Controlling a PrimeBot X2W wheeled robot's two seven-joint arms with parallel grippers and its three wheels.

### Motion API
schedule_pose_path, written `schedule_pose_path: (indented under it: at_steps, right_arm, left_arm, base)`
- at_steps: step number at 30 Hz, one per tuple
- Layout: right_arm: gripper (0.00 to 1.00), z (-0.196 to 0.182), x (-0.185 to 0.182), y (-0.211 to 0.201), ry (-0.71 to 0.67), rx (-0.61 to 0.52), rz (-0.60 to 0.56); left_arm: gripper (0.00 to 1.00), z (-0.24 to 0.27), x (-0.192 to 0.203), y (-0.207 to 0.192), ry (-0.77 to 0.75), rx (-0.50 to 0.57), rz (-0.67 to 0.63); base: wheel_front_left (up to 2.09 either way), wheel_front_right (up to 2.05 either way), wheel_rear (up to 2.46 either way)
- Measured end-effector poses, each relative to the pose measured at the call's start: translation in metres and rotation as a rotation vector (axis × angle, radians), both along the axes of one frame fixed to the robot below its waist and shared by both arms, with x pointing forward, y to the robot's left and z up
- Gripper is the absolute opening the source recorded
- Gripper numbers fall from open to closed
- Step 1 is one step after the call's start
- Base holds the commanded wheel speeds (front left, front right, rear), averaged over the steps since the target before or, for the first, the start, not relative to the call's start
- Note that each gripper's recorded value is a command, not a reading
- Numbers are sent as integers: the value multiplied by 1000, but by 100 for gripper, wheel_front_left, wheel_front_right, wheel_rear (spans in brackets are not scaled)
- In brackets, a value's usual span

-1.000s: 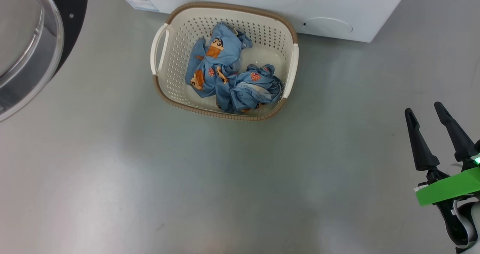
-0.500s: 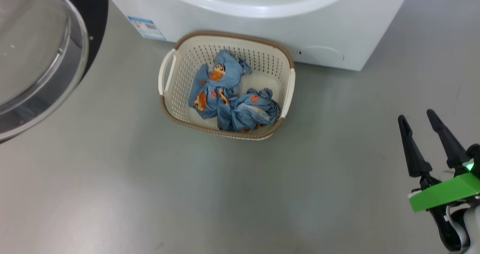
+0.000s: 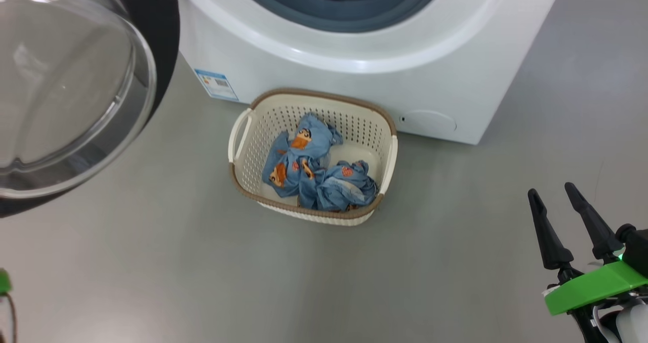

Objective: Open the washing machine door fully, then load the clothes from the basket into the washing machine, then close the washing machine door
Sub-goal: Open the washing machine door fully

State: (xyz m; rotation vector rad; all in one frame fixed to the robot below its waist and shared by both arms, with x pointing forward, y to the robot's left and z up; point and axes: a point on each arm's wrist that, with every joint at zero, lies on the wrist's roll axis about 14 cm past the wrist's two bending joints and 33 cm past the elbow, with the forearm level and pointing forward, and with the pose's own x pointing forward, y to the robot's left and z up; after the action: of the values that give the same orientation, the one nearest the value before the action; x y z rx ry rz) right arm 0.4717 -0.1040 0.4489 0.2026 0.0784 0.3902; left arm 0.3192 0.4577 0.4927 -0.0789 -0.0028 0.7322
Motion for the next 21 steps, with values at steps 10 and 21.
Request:
schedule_pose_path:
  at_steps: [10, 21]
  right_arm:
    - [100, 18, -15, -8, -30, 1, -26]
    - [100, 27, -28, -40, -43, 4, -122]
  left_arm:
    - [100, 1, -3, -60, -51, -13, -163]
    - [100, 4, 25, -131, -104, -40, -358]
  base:
    - [0, 0, 0]
    - [0, 0, 0]
